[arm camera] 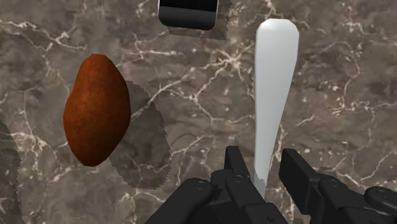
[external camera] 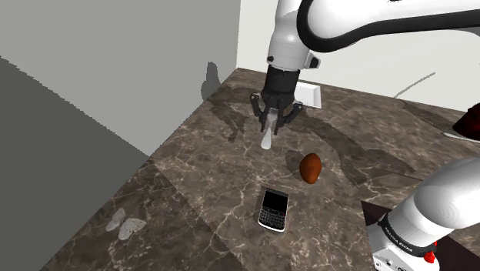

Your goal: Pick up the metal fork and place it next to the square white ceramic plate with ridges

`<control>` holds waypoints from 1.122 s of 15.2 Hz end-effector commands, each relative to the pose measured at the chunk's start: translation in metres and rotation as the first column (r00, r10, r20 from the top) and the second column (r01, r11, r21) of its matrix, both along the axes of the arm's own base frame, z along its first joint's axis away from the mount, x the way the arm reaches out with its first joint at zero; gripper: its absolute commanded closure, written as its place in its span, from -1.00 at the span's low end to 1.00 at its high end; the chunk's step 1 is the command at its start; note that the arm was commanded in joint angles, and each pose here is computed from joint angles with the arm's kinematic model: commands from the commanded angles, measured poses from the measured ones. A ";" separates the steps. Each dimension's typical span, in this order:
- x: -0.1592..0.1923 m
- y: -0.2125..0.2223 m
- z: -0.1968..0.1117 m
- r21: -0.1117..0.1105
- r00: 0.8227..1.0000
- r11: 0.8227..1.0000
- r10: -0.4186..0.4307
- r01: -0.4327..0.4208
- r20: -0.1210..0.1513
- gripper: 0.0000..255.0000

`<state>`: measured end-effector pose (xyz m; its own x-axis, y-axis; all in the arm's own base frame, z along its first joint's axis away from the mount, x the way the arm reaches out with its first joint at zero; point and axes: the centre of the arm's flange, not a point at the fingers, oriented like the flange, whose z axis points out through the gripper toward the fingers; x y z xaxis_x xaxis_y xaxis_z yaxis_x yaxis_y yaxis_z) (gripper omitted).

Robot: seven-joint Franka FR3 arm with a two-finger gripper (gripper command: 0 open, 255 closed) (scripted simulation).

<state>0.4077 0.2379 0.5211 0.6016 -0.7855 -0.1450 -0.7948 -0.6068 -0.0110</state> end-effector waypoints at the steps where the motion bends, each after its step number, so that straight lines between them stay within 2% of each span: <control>1: -0.001 -0.025 -0.001 0.001 1.000 1.000 0.001 -0.001 0.000 1.00; 17: -0.008 -0.236 0.000 0.001 1.000 1.000 0.001 -0.001 0.000 1.00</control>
<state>0.3982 0.0113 0.5194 0.6013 -0.7856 -0.1458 -0.7950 -0.6065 -0.0113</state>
